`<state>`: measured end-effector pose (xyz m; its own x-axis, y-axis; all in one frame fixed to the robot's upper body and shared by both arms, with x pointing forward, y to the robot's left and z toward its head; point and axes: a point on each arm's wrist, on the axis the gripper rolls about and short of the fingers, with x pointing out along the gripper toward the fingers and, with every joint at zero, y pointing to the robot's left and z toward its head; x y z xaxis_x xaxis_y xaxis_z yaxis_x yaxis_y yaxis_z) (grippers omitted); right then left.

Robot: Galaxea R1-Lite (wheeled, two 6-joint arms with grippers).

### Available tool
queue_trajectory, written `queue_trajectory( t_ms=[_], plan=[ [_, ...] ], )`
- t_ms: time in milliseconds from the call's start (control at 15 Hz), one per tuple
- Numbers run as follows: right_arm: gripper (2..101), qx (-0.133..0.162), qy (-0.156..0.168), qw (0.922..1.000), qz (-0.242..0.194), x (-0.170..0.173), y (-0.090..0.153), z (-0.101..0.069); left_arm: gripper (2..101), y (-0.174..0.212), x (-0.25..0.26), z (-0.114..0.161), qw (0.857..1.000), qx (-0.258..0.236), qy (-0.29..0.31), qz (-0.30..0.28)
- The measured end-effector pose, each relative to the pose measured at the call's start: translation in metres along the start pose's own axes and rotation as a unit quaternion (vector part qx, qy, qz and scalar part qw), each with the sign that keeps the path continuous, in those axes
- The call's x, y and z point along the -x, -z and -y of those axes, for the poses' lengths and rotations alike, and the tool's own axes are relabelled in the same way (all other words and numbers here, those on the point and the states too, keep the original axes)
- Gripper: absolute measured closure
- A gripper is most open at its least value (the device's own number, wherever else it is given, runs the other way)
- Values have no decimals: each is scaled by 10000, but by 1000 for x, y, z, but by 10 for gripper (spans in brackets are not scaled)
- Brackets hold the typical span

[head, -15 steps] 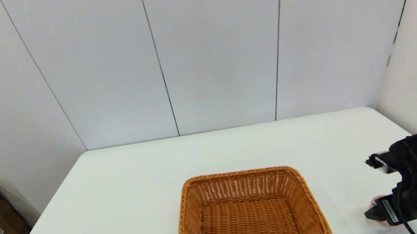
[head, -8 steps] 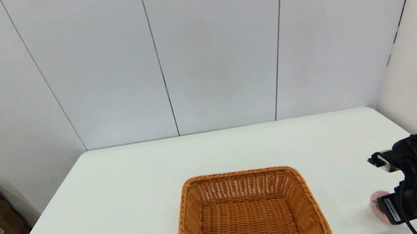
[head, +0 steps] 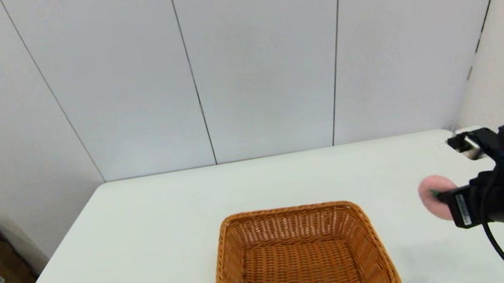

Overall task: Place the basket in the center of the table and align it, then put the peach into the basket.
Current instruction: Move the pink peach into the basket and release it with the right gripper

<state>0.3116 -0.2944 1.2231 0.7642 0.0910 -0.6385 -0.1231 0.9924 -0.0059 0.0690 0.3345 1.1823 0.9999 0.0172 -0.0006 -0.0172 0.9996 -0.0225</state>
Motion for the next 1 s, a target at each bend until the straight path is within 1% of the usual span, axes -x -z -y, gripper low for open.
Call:
queue_trajectory(
  t_ms=[67, 133, 200, 267, 333, 400, 533, 667, 733, 867, 1000],
  plan=[
    [973, 102, -357, 9990, 234, 9, -9, -20, 54, 0, 0, 0, 10000, -5, -5, 1],
    [973, 245, -725, 9963, 382, 17, -14, -39, 54, 0, 0, 0, 10000, -9, -1, 3],
    [973, 417, -1070, 9924, 430, 25, -16, -58, 54, 0, 0, 0, 10000, -21, 0, 7],
    [973, 651, -1454, 9863, 429, 33, -17, -79, 54, 0, 0, 0, 10000, -24, 0, 10],
    [973, 860, -1745, 9802, 378, 37, -16, -97, 54, 0, 0, 0, 10000, -19, -1, 10],
    [973, 1026, -1934, 9753, 306, 37, -16, -112, 54, 0, 0, 0, 10000, -17, -3, 10],
    [970, 1231, -2129, 9691, 174, 30, -17, -134, 54, 0, 0, 0, 10000, -17, 4, 9],
    [748, 1308, -2170, 9674, 29, 19, -18, -148, 54, 0, 0, 0, 10000, -12, -1, 10],
    [666, 1280, -2165, 9679, -14, 13, -19, -152, 54, 0, 0, 0, 10000, -9, 0, 10],
    [522, 1163, -2105, 9706, -34, 4, -23, -153, 54, 0, 0, 0, 10000, -12, -3, 10],
    [421, 1024, -1975, 9749, 49, 0, -31, -146, 54, 0, 0, 0, 10000, -11, -5, 10]
  ],
)
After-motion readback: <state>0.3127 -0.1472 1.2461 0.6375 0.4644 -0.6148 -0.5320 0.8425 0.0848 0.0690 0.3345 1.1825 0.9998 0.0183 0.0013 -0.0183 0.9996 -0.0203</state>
